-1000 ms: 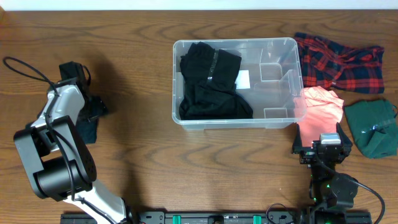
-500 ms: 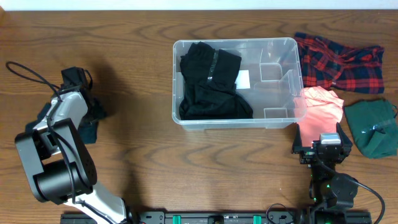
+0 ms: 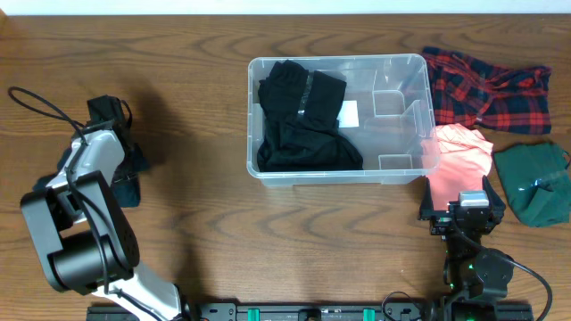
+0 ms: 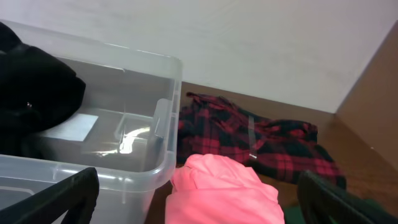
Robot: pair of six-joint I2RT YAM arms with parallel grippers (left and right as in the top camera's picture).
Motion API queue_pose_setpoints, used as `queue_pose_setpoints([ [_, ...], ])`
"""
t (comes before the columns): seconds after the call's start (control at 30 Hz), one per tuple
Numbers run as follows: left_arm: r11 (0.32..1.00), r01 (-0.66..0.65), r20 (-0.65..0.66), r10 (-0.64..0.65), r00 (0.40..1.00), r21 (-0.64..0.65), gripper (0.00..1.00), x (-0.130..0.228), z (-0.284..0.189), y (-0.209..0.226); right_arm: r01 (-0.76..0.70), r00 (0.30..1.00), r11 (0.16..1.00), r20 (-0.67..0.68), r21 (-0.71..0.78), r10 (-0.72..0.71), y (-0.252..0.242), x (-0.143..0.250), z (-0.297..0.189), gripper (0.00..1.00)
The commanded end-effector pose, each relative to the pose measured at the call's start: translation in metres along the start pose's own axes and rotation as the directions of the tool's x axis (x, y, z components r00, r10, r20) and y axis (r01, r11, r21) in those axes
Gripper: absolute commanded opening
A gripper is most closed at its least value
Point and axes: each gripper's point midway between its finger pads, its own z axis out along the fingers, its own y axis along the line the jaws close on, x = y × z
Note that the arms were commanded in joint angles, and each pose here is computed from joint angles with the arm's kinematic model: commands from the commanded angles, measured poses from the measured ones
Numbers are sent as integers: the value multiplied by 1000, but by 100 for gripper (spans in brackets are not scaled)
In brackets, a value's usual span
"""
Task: Pack container
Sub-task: 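Grasp the dark teal garment with the left gripper, then carry the teal garment over the container and lower it inside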
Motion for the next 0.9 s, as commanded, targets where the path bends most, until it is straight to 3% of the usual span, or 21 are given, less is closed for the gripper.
queue_pose_setpoints([
  [0.0,999,22,128,-28,991,49,6,-31,-46,0,11,1000,1000,2,-10,-11,3,0,0,99],
  [0.3,988,-16,425,-51,904,152,6,-55,-162,-14,11,1000,1000,2,-10,-11,3,0,0,99],
  [0.47,952,-157,615,-40,788,263,6,-53,-242,-51,11,1000,1000,2,-10,-11,3,0,0,99],
  [0.7,782,-536,847,18,532,319,6,-7,-365,-137,11,1000,1000,2,-10,-11,3,0,0,99],
  [0.87,621,-743,917,95,388,250,6,48,-404,-198,11,1000,1000,2,-10,-11,3,0,0,99],
])
